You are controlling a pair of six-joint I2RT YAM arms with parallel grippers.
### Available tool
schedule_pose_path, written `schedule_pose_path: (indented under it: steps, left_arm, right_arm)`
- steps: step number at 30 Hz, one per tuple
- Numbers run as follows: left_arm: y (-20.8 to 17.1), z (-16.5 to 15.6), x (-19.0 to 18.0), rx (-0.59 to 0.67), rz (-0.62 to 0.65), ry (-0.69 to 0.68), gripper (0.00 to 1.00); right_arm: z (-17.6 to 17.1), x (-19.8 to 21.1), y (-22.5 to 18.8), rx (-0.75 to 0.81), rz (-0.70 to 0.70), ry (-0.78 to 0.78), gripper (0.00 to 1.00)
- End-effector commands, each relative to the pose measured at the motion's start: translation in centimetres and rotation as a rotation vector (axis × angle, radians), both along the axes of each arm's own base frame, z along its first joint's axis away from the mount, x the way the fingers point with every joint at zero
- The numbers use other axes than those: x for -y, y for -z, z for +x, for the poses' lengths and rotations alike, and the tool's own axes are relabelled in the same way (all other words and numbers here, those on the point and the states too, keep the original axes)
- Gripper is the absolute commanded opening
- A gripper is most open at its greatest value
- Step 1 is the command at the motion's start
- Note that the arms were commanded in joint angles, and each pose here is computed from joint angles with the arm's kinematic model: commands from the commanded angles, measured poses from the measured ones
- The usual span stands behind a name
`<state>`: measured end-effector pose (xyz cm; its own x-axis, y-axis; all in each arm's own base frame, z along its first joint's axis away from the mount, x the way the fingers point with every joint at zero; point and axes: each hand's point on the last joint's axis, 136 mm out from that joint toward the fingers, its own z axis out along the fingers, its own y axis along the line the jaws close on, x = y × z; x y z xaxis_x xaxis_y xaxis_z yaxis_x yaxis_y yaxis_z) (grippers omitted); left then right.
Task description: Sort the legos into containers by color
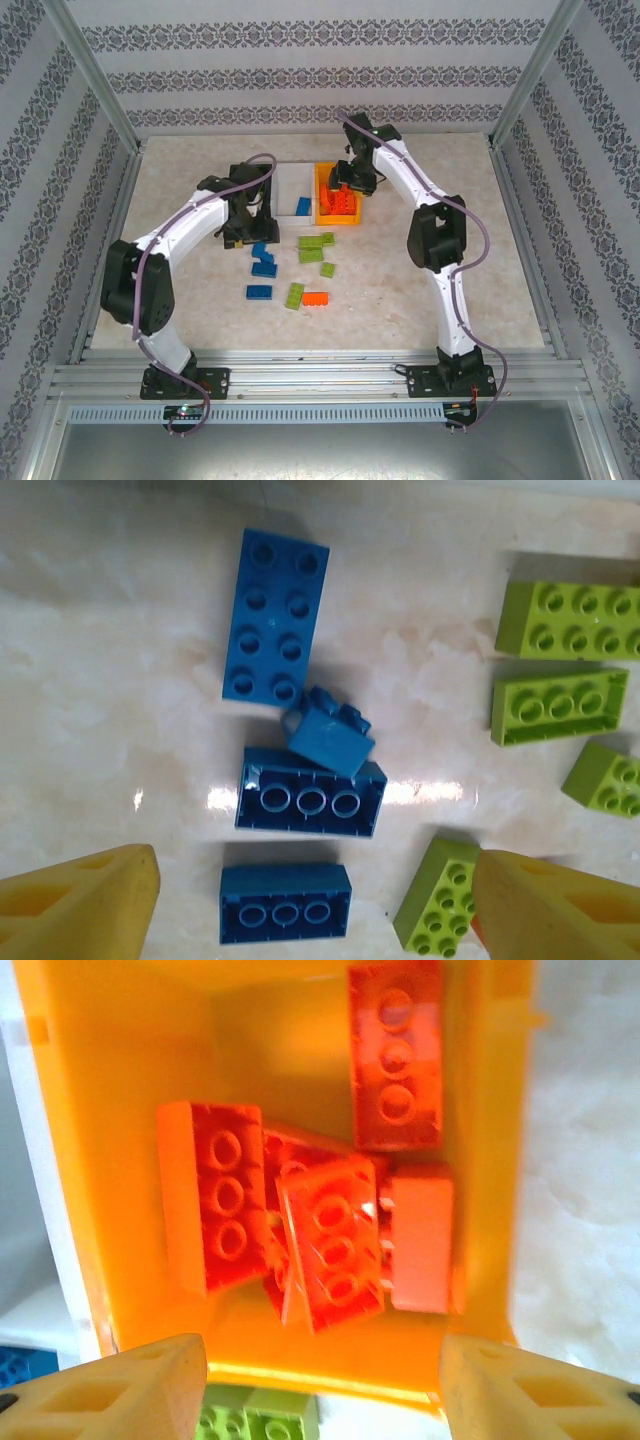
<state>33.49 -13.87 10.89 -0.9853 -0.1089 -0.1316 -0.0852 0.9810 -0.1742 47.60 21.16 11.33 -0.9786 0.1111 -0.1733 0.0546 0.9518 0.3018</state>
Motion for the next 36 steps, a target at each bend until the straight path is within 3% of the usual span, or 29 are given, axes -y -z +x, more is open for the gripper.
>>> schedule_pose_path:
  steps: [1, 10, 17, 25, 29, 36]
  left_arm:
    - [0.7, 2.0, -0.1, 0.021, 0.034, 0.059, 0.78]
    - [4.1, 3.7, -0.9, -0.012, 0.123, 0.111, 0.72]
    - [6.2, 4.8, -1.3, -0.046, 0.148, 0.133, 0.68]
    - [8.2, 4.4, -0.9, -0.073, 0.124, 0.138, 0.61]
    - [8.5, 3.9, -0.9, -0.078, 0.121, 0.138, 0.48]
    - [8.9, 2.9, -1.2, -0.089, 0.119, 0.128, 0.44]
  right_arm:
    - [-1.4, 0.7, -4.1, 0.068, 0.038, -0.012, 0.64]
    - [-5.7, 2.1, -4.9, 0.074, 0.157, 0.008, 0.65]
    - [-7.9, 3.1, -5.3, 0.082, 0.171, 0.015, 0.66]
    - [-8.9, 3.8, -5.2, 0.064, 0.166, 0.039, 0.66]
    - [-9.0, 3.9, -5.3, 0.063, 0.166, 0.046, 0.66]
    - [-9.2, 3.6, -5.2, 0.050, 0.178, 0.048, 0.66]
